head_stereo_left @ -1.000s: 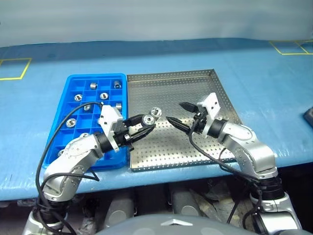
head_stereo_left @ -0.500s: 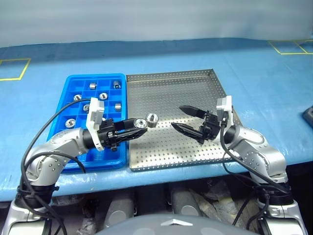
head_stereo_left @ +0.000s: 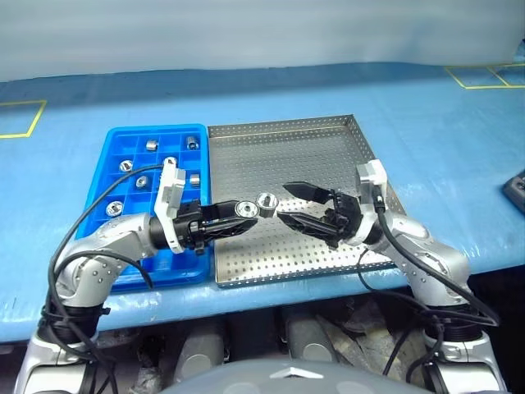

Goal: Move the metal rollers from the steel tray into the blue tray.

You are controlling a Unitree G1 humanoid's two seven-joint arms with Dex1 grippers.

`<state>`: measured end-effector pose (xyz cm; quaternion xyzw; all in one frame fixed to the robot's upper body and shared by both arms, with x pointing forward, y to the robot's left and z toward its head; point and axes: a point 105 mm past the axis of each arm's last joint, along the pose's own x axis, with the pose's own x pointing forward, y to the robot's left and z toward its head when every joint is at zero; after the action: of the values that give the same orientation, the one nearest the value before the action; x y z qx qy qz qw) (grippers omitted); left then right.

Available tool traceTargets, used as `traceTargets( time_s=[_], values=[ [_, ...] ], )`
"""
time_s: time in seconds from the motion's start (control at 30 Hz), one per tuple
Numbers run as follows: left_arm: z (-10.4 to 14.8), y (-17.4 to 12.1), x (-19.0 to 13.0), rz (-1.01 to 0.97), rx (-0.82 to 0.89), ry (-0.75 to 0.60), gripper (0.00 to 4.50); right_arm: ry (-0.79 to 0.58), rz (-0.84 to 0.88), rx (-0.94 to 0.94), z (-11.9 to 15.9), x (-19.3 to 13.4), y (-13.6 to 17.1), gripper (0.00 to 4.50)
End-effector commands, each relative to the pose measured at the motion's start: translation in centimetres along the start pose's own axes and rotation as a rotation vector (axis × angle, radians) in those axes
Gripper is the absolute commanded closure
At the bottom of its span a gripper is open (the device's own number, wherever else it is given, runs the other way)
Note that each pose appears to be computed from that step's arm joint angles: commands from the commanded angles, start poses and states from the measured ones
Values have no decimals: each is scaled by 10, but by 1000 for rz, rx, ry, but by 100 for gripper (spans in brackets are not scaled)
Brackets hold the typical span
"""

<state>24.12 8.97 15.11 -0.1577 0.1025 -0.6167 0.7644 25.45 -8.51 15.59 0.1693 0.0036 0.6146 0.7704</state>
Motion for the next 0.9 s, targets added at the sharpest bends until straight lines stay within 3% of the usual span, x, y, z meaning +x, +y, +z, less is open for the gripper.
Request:
traceTargets(
  time_s=[0.03,0.37,0.63,0.9],
  values=[
    [10,-12,7,-61,49,-17,266,-5,65,-6,2,9,10,18],
    [11,-13,10,-70,60,-10,266,14,64,19,-5,11,8,18],
    [10,-13,9,-68,62,-3,266,-3,34,21,-3,7,2,269],
    [9,-13,8,-61,61,0,266,-11,27,29,-2,6,0,275]
  ],
)
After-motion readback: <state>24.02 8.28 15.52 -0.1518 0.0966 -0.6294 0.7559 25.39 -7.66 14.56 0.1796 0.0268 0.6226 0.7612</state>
